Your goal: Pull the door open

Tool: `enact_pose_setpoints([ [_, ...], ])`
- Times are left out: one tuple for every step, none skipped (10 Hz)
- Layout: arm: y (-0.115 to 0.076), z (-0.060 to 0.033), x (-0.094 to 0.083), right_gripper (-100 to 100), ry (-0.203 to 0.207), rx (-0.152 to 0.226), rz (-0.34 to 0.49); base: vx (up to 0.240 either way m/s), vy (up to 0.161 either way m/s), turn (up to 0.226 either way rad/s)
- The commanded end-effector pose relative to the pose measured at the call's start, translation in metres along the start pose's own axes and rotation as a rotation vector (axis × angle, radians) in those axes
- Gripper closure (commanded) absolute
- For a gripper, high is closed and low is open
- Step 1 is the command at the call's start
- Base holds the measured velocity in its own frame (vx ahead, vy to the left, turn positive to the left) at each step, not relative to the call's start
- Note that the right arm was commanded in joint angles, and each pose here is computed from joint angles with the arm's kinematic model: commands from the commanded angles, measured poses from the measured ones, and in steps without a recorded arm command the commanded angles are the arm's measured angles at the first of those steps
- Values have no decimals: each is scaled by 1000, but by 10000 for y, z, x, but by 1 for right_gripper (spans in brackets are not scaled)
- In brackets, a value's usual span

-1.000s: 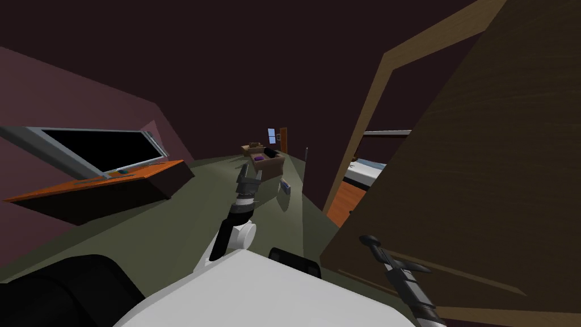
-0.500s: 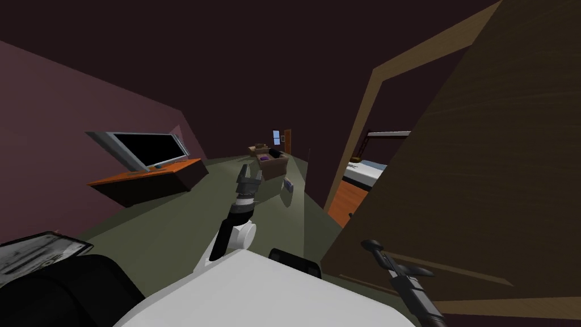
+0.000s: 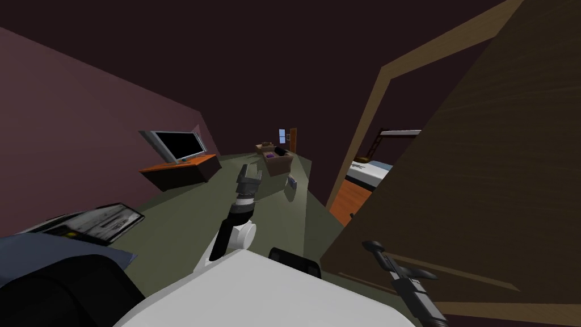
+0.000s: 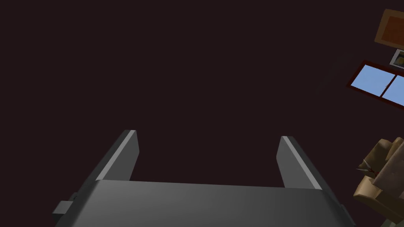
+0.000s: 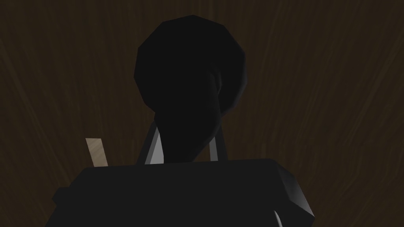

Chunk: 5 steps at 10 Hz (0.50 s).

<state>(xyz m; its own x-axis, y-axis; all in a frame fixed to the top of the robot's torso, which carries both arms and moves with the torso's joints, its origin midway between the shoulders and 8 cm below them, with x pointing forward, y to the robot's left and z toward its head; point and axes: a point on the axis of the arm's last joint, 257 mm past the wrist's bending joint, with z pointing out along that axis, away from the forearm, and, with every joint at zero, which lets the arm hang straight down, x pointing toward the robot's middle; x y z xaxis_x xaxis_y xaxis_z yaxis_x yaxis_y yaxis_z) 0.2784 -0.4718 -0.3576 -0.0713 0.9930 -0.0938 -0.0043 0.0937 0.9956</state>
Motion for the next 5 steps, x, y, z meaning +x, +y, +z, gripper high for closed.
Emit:
enact_pose_setpoints([
  [8,-50,-24,100,3,0,-5,-202,-65,159],
  [11,-67,-29,100,7,-1,-6,-191,-82,171],
  [14,-82,-34,100,10,-2,-6,-198,-80,159],
  [17,-96,-38,100,12,-3,-7,-206,-63,152],
  [20,-108,-42,100,15,-3,-7,-179,-27,123],
])
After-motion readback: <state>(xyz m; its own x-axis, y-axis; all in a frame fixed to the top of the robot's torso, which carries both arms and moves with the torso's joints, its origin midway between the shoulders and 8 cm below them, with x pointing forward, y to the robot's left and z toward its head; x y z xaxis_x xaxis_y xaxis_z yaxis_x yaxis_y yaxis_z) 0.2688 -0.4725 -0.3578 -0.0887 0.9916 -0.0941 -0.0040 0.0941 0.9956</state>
